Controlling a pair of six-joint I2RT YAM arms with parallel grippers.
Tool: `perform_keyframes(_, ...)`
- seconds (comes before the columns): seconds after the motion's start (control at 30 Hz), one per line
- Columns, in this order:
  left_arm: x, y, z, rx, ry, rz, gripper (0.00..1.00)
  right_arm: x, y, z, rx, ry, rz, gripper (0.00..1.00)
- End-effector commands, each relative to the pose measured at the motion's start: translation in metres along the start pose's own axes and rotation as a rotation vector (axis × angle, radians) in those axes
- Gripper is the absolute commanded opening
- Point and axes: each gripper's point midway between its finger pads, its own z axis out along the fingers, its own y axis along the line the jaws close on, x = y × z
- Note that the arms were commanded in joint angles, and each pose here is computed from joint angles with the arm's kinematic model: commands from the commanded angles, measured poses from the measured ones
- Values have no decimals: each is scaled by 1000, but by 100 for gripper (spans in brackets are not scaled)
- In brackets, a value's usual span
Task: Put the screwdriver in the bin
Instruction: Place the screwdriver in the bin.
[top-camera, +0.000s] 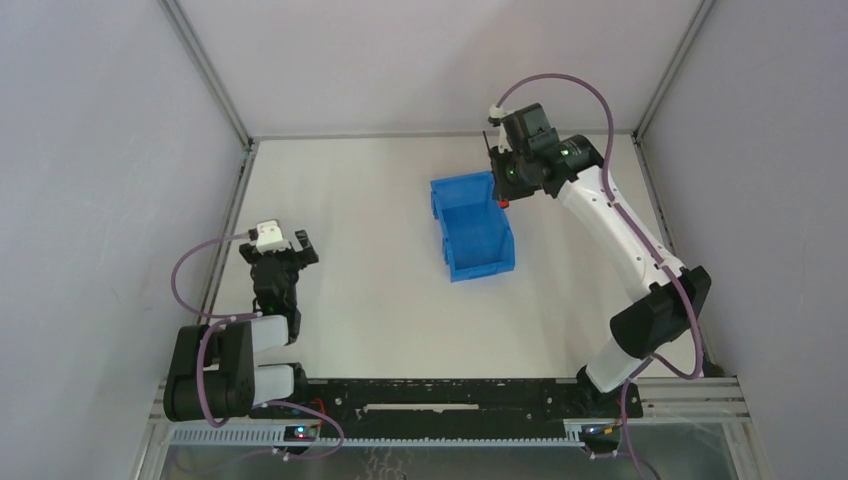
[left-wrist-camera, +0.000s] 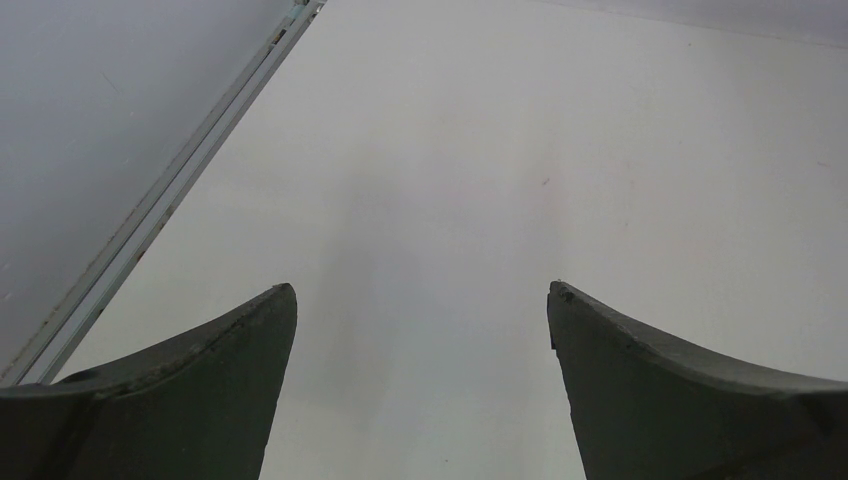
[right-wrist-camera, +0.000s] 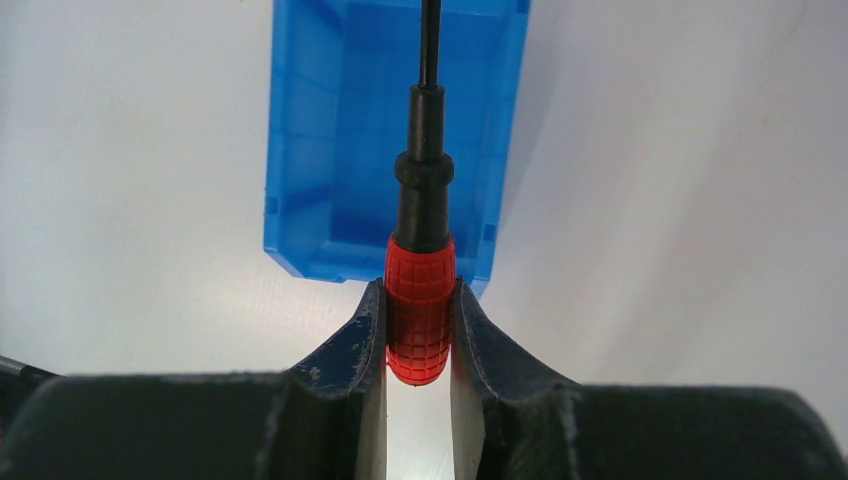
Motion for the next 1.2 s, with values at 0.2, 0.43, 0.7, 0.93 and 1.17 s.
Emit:
perform_keyframes(0.2, -28, -2, 8, -5, -82, 2, 100, -4, 34, 7, -21, 32, -67, 13)
perform_keyframes(0.43, -28, -1, 8, -7, -82, 2, 100, 13, 42, 33, -10, 109, -109, 13)
perform_keyframes(0.7, -28, -1, 8, -5, -82, 2, 100, 37, 44, 66, -3, 173, -170, 13)
perform_keyframes(0.93, -28, -1, 8, -5, -82, 3, 100, 66, 43, 100, -17, 246, -214, 15)
perform_keyframes(1.17, -28, -1, 8, -7, -82, 2, 100, 79, 43, 131, -4, 272, -220, 18)
